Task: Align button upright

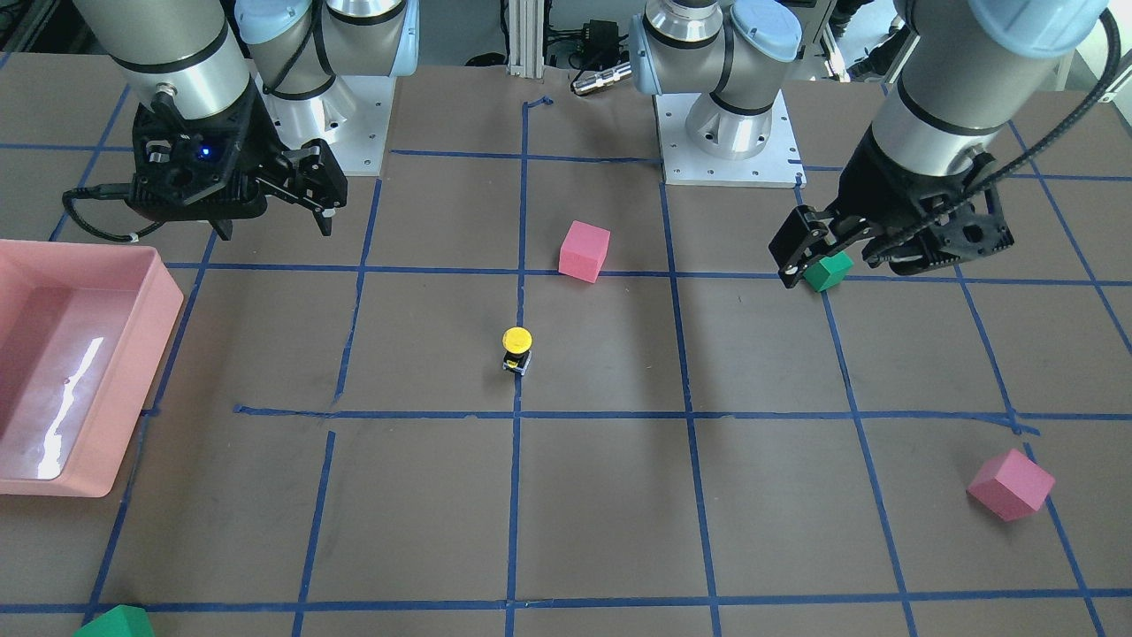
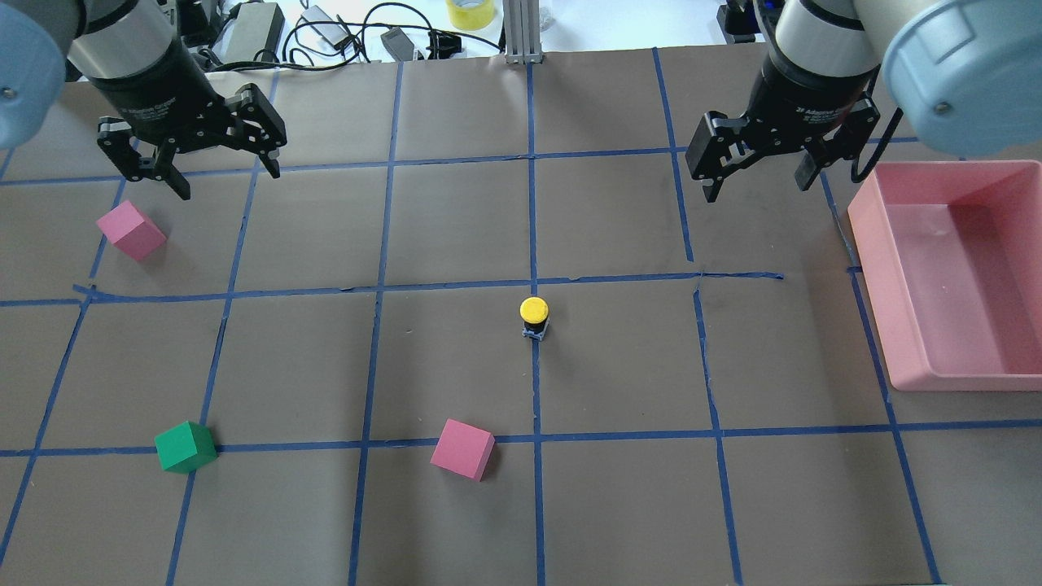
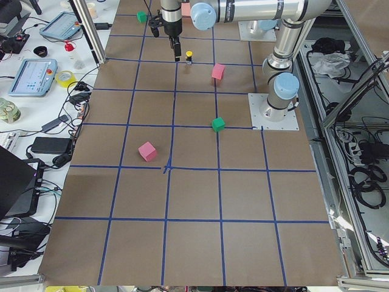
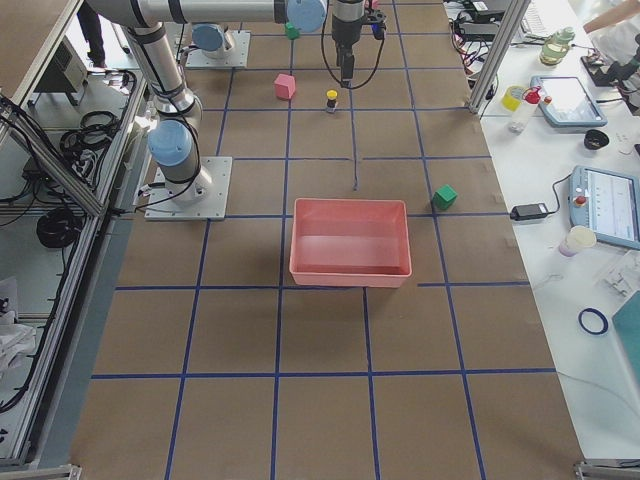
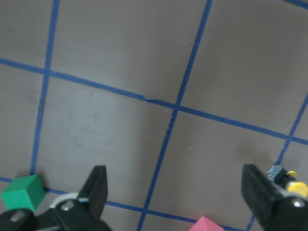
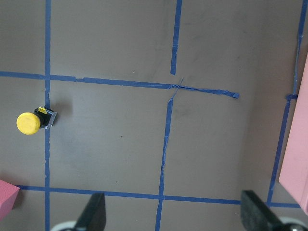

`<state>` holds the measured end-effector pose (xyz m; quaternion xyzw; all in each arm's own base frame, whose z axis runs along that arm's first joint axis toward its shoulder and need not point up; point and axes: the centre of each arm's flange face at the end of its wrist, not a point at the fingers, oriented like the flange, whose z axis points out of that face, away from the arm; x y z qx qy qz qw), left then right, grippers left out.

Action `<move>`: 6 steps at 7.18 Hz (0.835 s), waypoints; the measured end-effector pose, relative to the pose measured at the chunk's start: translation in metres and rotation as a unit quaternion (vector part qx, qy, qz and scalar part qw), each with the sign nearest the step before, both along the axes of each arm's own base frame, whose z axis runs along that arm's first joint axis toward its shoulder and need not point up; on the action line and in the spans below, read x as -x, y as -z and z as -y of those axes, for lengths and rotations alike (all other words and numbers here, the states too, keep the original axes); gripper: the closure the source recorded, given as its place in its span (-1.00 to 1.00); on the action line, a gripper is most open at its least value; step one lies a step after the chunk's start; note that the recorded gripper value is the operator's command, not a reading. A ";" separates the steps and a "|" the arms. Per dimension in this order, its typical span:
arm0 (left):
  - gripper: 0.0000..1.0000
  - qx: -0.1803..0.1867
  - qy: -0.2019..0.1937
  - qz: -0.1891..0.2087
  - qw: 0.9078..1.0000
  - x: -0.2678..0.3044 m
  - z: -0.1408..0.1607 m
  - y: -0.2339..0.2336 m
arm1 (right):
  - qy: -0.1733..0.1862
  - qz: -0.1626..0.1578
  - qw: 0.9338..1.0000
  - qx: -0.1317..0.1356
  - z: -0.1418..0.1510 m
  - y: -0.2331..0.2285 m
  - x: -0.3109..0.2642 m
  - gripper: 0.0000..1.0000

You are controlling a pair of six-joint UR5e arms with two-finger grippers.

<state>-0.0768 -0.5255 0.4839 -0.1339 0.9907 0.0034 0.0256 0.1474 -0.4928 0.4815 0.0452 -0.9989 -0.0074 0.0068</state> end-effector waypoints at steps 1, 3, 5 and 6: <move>-1.00 0.002 0.009 0.009 1.000 -0.001 -0.006 -0.007 | 0.000 0.000 1.000 0.000 0.000 0.000 0.000 -1.00; -1.00 0.012 0.052 -0.016 0.998 0.007 -0.027 -0.024 | 0.000 0.000 1.000 0.000 0.000 0.000 0.000 -1.00; -1.00 0.011 0.072 -0.046 0.996 0.016 -0.040 -0.025 | 0.000 0.000 1.000 0.000 0.000 0.000 0.000 -1.00; -1.00 0.008 0.076 -0.050 0.996 0.019 -0.044 -0.022 | 0.000 0.000 1.000 0.000 0.000 0.000 0.000 -1.00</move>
